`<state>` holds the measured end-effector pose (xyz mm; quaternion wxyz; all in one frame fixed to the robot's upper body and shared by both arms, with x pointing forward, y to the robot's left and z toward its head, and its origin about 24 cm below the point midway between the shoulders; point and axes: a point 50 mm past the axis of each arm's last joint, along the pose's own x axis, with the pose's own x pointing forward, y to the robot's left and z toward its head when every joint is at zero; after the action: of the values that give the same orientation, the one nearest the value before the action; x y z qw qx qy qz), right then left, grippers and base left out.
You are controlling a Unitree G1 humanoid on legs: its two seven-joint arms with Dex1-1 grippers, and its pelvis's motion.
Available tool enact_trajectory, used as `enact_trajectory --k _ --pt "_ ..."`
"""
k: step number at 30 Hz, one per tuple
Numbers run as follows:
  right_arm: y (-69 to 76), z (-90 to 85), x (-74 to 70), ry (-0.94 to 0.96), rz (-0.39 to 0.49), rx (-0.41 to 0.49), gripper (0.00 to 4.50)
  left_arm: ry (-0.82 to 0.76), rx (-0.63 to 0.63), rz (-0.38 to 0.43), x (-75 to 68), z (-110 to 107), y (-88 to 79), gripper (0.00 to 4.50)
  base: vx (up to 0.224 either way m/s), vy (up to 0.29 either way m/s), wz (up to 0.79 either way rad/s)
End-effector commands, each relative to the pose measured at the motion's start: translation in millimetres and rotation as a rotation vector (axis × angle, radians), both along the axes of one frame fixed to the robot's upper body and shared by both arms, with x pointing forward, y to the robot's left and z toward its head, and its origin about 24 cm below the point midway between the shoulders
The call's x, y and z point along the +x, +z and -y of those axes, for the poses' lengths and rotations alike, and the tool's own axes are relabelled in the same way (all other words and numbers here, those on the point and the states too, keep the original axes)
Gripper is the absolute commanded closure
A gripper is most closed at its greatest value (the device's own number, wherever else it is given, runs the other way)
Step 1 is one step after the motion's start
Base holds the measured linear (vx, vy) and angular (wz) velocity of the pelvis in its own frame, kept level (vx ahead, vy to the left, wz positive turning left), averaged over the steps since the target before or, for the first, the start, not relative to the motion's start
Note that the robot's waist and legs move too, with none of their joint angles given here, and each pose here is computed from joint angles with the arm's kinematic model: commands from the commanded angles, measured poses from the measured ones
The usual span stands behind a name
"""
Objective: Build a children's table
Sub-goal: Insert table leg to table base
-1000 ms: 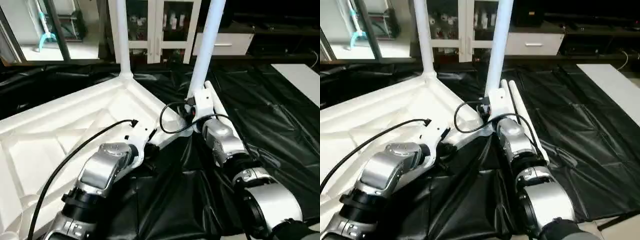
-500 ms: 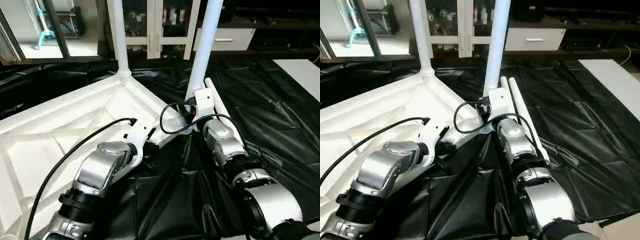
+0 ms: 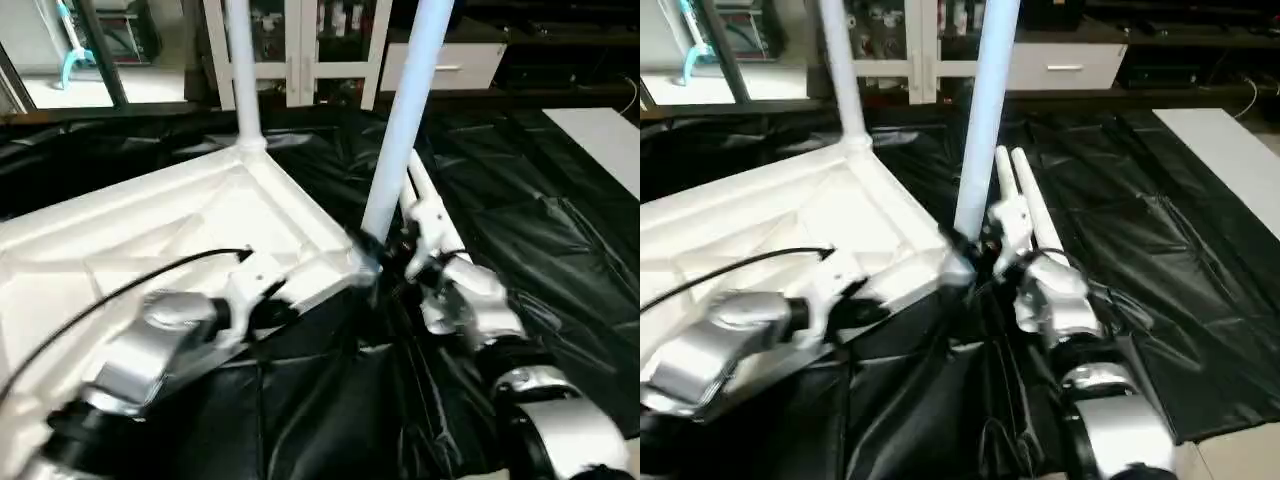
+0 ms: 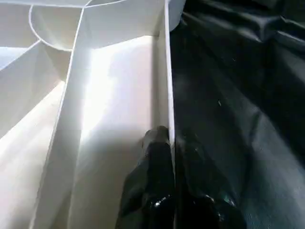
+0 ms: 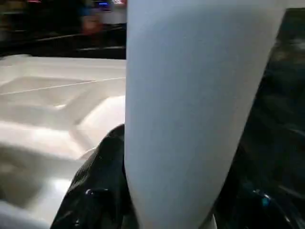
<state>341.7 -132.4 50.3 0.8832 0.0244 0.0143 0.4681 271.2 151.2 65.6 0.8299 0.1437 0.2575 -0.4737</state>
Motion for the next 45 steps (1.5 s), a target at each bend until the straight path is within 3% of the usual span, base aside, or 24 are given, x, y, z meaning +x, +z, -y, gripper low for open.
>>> enact_trajectory --k 1,6,14,16,20,25,31,42,45 --pt "-34.1 10.2 -25.1 0.189 -0.163 -0.121 2.60 -0.012 -0.028 0.059 5.3 -9.3 13.5 4.50 0.000 0.000 0.00" --pt "-30.8 21.3 -27.9 0.225 -0.164 -0.105 2.60 -0.022 -0.033 0.069 5.8 -12.7 14.2 4.50 0.000 0.000 0.00" --pt "-19.2 28.4 -17.4 0.139 -0.136 -0.062 2.60 -0.074 -0.054 0.068 1.9 -6.7 13.2 4.50 0.000 0.000 0.00" --pt "-15.0 29.9 -14.7 0.124 -0.131 -0.032 2.04 -0.077 -0.055 0.067 1.9 -6.9 13.1 4.50 0.000 0.000 0.00" --pt "-8.5 33.4 -9.7 0.104 -0.149 0.003 1.68 -0.080 -0.056 0.066 1.8 -6.9 13.1 4.50 0.000 0.000 0.00" --pt "-6.2 37.8 -9.3 0.143 -0.233 0.035 1.68 -0.087 -0.057 0.063 1.8 -6.5 12.8 4.50 0.000 0.000 0.00" --pt "-4.5 40.2 -8.5 0.141 -0.236 0.044 1.68 -0.090 -0.057 0.062 1.6 -6.3 12.1 4.50 0.000 0.000 0.00" --pt "12.0 35.4 0.9 0.124 -0.228 0.163 1.68 -0.096 -0.053 0.057 1.6 -6.2 12.0 4.50 0.000 0.000 0.00" --pt "11.8 32.6 -0.3 0.162 -0.274 0.187 1.68 -0.098 -0.050 0.054 1.3 -5.3 10.8 4.50 0.000 0.000 0.00"
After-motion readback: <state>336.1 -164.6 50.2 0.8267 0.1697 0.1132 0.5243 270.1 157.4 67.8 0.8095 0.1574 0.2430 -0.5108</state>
